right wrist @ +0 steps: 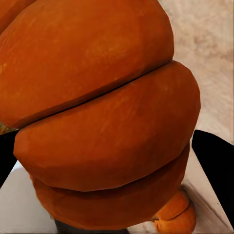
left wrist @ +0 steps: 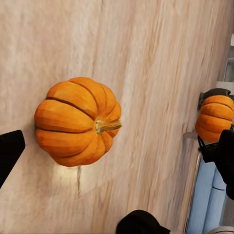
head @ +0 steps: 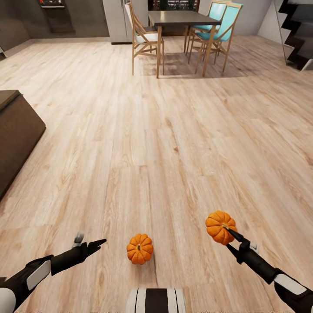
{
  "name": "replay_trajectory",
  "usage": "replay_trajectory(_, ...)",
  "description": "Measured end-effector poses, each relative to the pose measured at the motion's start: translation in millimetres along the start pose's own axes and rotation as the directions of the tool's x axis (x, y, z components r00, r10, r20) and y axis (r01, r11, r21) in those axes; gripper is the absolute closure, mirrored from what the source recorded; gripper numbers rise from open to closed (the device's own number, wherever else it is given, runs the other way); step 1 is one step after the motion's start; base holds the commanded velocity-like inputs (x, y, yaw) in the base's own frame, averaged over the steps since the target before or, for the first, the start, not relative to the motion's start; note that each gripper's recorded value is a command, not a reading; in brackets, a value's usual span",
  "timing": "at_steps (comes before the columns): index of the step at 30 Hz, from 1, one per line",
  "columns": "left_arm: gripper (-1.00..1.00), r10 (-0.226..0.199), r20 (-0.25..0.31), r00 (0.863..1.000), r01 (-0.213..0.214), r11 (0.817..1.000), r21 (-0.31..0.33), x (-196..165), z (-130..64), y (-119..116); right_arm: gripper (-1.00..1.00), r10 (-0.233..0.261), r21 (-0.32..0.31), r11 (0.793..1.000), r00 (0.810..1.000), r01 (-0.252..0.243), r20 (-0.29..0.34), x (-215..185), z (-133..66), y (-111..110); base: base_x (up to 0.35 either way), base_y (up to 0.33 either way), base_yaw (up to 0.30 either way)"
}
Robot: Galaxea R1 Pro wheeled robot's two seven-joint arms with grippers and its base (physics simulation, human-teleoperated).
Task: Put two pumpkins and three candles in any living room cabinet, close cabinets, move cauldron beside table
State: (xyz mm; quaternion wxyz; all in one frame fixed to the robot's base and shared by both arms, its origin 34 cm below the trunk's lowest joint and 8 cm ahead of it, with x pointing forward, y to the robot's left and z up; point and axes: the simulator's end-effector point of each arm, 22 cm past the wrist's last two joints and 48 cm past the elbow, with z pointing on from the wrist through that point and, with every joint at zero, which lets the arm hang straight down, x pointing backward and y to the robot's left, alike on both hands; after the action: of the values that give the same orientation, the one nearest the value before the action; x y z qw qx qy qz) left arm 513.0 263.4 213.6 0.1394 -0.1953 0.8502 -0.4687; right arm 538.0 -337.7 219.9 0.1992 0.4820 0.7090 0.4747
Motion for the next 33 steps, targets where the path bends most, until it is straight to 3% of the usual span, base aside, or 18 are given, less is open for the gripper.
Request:
replay_trajectory(4, -1.00, -0.012, -0.008, 1.000, 0.012, 1.000, -0.008, 4.9, 2.1, 7.4, 1.00, 0.021, -0.045, 0.999, 0.997, -0.024, -0.069, 16.0, 5.2, 9.9, 0.000, 0.000, 0.000)
replay_trajectory(8, -1.00, -0.022, -0.013, 1.000, 0.022, 1.000, -0.014, 8.4, 3.5, 12.8, 1.00, 0.007, -0.153, 0.988, 0.979, -0.039, -0.202, 47.9, 18.3, 54.1, 0.000, 0.000, 0.000)
replay_trajectory(13, -1.00, -0.021, -0.013, 1.000, 0.021, 1.000, -0.014, 8.1, 3.5, 12.6, 1.00, -0.010, -0.236, 0.970, 0.955, -0.063, -0.297, 68.3, 18.5, 98.9, 0.000, 0.000, 0.000)
replay_trajectory(16, -1.00, -0.021, -0.013, 1.000, 0.021, 1.000, -0.014, 7.9, 3.6, 12.6, 1.00, -0.095, -0.312, 0.949, 0.914, -0.036, -0.394, 100.4, 13.8, 147.6, 0.000, 0.000, 0.000)
replay_trajectory(17, -1.00, -0.021, -0.013, 1.000, 0.021, 1.000, -0.014, 8.0, 3.4, 12.8, 1.00, -0.172, -0.327, 0.945, 0.898, 0.033, -0.405, 110.9, 10.5, 163.2, 0.000, 0.000, 0.000)
replay_trajectory(18, -1.00, -0.021, -0.013, 1.000, 0.021, 1.000, -0.014, 7.8, 3.1, 12.8, 1.00, -0.218, -0.354, 0.933, 0.885, 0.066, -0.412, 121.8, 7.3, 184.2, 0.000, 0.000, 0.000)
replay_trajectory(21, -1.00, -0.021, -0.012, 1.000, 0.021, 1.000, -0.015, 7.7, 2.9, 13.0, 1.00, -0.324, -0.371, 0.910, 0.875, 0.184, -0.359, 125.0, -1.0, 217.2, 0.000, 0.000, 0.000)
replay_trajectory(25, -1.00, -0.034, -0.021, 0.999, 0.033, 0.999, -0.022, 12.9, 5.0, 20.1, 1.00, -0.344, -0.331, 0.915, 0.876, 0.231, -0.339, 124.5, 1.0, 216.8, 0.000, 0.000, 0.000)
replay_trajectory(33, -1.00, -0.042, -0.025, 0.999, 0.041, 0.999, -0.029, 15.9, 5.9, 24.5, 1.00, -0.347, -0.321, 0.916, 0.874, 0.239, -0.340, 124.6, 2.7, 213.0, 0.000, 0.000, 0.000)
